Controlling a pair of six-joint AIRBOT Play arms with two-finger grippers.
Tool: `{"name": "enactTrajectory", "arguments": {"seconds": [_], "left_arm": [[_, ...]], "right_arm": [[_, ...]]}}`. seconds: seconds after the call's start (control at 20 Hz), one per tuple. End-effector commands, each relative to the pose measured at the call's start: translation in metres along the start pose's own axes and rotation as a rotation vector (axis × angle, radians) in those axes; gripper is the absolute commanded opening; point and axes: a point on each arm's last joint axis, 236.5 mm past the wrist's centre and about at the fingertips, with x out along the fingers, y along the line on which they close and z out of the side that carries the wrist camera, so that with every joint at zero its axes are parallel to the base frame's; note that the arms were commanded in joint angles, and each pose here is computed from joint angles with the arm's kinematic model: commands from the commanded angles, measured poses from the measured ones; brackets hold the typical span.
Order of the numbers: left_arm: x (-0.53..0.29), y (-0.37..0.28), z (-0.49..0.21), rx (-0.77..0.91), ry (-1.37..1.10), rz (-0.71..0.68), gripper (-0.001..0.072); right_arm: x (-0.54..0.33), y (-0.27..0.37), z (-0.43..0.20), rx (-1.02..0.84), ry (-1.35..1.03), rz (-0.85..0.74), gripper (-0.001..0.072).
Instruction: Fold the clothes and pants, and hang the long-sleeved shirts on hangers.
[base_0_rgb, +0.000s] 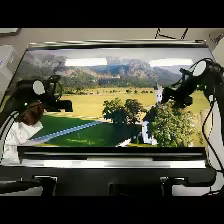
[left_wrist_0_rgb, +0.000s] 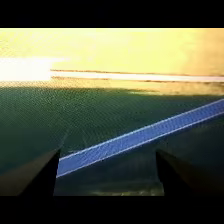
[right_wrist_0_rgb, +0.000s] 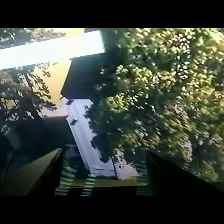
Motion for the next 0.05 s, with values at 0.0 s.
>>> {"name": "enactTrajectory", "arguments": {"seconds": [0.0], "left_arm": [[0.0004,0.0002,0.0002,0.0,0.0,0.001,0.065]], "right_arm": [[0.0003,0.0003,0.0,-0.001,0.0,0.0,0.0606]]}}
